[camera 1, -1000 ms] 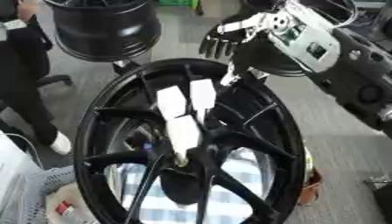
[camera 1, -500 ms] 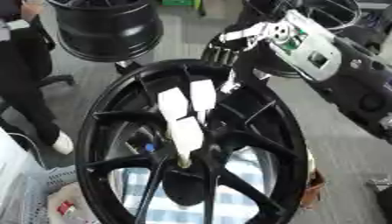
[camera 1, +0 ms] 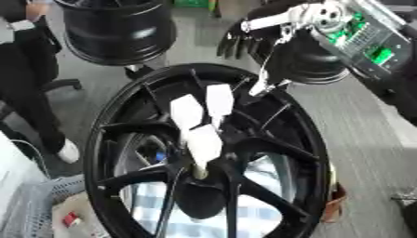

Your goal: Pull the pin out of the wheel hub.

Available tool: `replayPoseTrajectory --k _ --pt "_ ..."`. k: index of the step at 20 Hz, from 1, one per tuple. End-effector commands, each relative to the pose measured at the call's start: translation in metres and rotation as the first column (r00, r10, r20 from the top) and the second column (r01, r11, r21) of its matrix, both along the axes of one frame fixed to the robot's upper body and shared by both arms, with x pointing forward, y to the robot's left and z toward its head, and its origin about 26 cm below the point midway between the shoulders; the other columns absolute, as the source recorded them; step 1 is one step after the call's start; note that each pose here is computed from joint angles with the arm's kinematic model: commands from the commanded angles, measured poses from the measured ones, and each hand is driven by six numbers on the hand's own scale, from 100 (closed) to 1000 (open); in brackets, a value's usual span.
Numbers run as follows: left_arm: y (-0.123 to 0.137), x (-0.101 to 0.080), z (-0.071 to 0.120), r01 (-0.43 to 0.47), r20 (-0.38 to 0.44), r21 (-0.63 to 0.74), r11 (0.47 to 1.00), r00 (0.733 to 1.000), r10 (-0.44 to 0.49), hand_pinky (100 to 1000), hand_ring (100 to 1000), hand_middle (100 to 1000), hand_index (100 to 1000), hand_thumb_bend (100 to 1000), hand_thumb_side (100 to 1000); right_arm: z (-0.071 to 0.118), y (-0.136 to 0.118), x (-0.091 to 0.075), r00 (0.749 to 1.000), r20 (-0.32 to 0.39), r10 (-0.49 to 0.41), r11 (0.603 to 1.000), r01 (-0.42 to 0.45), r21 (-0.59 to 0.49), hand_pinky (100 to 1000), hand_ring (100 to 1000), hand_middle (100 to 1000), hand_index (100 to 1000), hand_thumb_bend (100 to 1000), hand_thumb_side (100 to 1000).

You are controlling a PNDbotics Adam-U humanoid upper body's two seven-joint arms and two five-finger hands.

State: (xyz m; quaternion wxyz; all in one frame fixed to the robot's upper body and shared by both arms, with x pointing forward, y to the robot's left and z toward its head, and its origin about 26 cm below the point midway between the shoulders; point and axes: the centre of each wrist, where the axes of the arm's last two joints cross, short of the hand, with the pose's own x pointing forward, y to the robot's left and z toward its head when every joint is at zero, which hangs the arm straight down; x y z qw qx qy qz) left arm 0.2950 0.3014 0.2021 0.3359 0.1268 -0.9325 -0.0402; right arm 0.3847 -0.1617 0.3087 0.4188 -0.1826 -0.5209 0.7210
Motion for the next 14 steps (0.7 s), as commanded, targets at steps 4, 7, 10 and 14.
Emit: replayPoseTrajectory --k 4,7,10,14 --pt "0.002 -0.003 0.008 -0.001 0.028 0.025 1.000 1.000 0.000 763 873 758 846 204 665 0.017 -0.007 -0.013 1.000 0.010 -0.024 1.000 0.025 -0.006 819 807 791 864 602 186" --pt "0.002 -0.003 0.008 -0.001 0.026 0.025 1.000 1.000 0.000 763 873 758 846 202 666 0.019 -0.007 -0.018 1.000 -0.007 -0.026 1.000 0.026 0.005 814 804 789 861 612 185" --pt "0.002 -0.003 0.008 0.001 0.025 0.024 1.000 1.000 -0.001 763 873 758 846 202 666 0.019 -0.005 -0.022 0.999 -0.025 -0.031 0.999 0.032 0.022 809 802 785 858 621 183" --pt "0.001 -0.003 0.007 0.003 0.021 0.021 1.000 1.000 -0.004 763 873 758 846 201 670 0.016 0.001 -0.023 0.998 -0.047 -0.035 0.999 0.037 0.037 805 799 781 856 627 181"
